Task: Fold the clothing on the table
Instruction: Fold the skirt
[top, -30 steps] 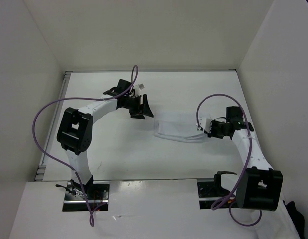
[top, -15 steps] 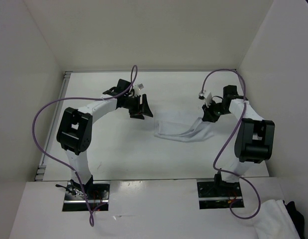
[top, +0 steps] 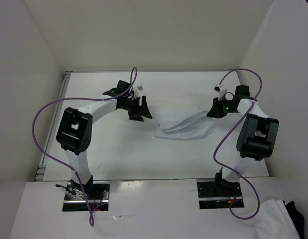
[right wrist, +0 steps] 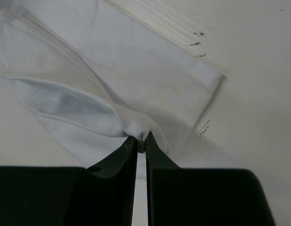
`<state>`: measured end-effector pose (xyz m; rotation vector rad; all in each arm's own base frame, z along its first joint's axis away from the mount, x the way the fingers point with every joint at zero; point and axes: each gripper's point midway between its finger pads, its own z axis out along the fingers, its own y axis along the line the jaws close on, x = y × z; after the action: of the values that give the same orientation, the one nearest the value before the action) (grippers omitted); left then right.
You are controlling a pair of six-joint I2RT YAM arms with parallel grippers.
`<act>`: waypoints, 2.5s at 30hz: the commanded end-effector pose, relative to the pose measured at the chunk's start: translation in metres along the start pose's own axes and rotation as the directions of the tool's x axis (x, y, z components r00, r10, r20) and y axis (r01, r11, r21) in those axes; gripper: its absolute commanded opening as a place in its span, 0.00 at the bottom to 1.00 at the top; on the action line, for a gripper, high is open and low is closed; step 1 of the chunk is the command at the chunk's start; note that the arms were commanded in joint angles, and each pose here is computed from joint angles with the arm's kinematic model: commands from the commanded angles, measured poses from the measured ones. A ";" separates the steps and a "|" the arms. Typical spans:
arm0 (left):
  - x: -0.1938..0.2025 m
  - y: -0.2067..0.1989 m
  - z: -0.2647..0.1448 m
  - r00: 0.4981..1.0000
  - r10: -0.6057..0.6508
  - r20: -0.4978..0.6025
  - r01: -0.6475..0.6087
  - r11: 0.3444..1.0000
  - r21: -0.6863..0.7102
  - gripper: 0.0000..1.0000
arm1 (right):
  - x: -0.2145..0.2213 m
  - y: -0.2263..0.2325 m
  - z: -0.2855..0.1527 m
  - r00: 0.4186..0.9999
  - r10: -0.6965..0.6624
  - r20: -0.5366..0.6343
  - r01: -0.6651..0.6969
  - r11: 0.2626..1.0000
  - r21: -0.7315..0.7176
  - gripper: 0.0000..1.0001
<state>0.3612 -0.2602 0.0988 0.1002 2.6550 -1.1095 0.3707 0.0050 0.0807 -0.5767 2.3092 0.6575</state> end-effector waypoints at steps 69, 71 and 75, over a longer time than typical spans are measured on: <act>-0.133 -0.018 0.003 0.797 0.561 0.227 -0.380 0.755 -0.534 0.94 | -0.037 0.027 -0.067 0.990 0.011 0.141 -0.027 0.993 0.115 0.56; -0.110 -0.037 0.013 0.790 0.582 0.193 -0.470 0.777 -0.420 0.92 | -0.022 0.023 -0.056 0.996 0.005 0.089 -0.015 0.993 0.121 0.56; -0.053 -0.074 0.029 0.844 0.514 0.151 -0.504 0.858 -0.100 0.82 | 0.004 0.017 -0.040 0.998 0.069 0.011 -0.070 0.993 0.096 0.56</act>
<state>0.4441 -0.2921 0.1087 0.5193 2.3690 -0.4439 0.3504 -0.0092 0.1281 -0.4190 2.2862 0.5485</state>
